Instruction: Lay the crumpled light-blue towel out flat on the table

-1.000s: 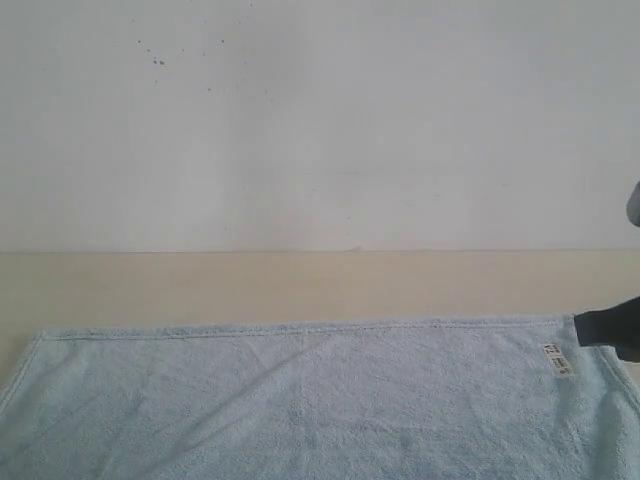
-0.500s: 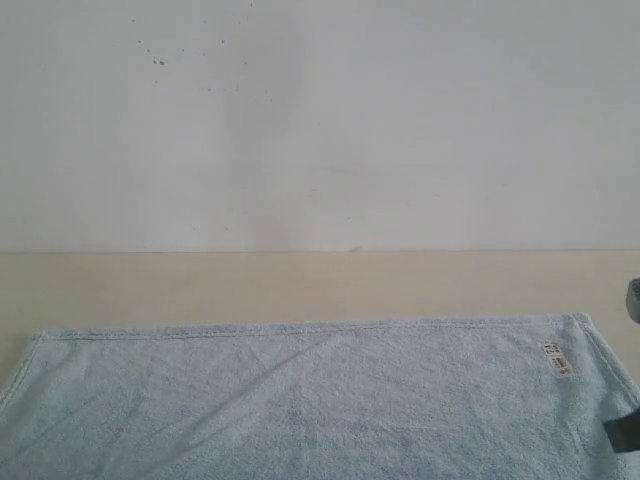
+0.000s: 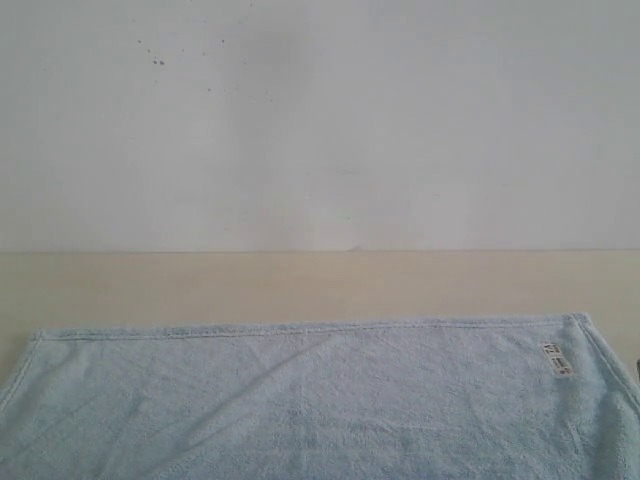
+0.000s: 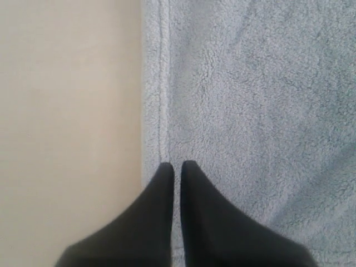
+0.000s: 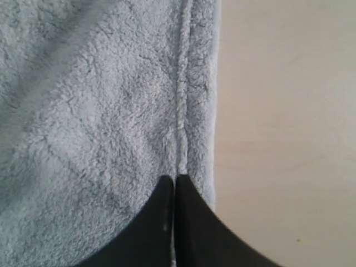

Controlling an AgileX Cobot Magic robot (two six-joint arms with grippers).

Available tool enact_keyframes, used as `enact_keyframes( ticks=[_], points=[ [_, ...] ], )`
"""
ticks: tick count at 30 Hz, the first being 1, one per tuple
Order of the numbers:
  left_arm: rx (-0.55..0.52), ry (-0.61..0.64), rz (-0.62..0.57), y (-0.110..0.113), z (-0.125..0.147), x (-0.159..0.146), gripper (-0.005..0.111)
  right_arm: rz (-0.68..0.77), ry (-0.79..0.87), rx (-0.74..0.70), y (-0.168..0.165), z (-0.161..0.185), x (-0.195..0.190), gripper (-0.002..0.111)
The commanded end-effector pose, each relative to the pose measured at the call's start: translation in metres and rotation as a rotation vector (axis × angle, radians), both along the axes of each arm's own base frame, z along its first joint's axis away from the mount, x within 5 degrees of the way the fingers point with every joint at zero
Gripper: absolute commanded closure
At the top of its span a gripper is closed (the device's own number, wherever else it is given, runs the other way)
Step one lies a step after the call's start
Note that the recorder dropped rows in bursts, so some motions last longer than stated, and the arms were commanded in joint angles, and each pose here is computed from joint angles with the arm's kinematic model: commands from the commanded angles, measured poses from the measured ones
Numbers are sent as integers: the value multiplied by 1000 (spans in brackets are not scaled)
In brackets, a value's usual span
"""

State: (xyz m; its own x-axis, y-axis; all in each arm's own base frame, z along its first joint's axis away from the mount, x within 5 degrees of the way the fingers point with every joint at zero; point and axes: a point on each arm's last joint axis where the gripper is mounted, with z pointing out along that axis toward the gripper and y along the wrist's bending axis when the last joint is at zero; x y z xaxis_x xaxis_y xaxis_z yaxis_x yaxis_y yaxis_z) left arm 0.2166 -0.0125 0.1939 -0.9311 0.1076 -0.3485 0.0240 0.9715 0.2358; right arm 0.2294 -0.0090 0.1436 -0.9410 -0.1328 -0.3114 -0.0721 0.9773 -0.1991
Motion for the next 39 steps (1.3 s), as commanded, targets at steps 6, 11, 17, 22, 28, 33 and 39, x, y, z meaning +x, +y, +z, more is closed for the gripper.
enact_keyframes(
  ticks=[6,11,17,22,28,33,39],
  points=[
    [-25,-30,-7,-3,3,2,103,-6,59,-9,-1,-11,-1,108],
    [-29,-37,-10,-3,3,2,103,-44,94,-1,-1,-12,-4,108],
    [-35,-49,-15,-4,3,3,103,-45,114,4,-1,-13,-6,108],
    [-35,-50,-16,-4,4,4,103,-45,140,9,0,-20,-5,108],
    [-35,-50,-16,-4,4,4,103,-34,128,19,1,-23,-3,108],
    [-33,-46,-14,-3,3,3,103,-39,167,8,0,-25,-9,108],
    [-22,-23,-4,-2,3,1,103,-160,185,18,-3,-32,-21,108]
  ],
)
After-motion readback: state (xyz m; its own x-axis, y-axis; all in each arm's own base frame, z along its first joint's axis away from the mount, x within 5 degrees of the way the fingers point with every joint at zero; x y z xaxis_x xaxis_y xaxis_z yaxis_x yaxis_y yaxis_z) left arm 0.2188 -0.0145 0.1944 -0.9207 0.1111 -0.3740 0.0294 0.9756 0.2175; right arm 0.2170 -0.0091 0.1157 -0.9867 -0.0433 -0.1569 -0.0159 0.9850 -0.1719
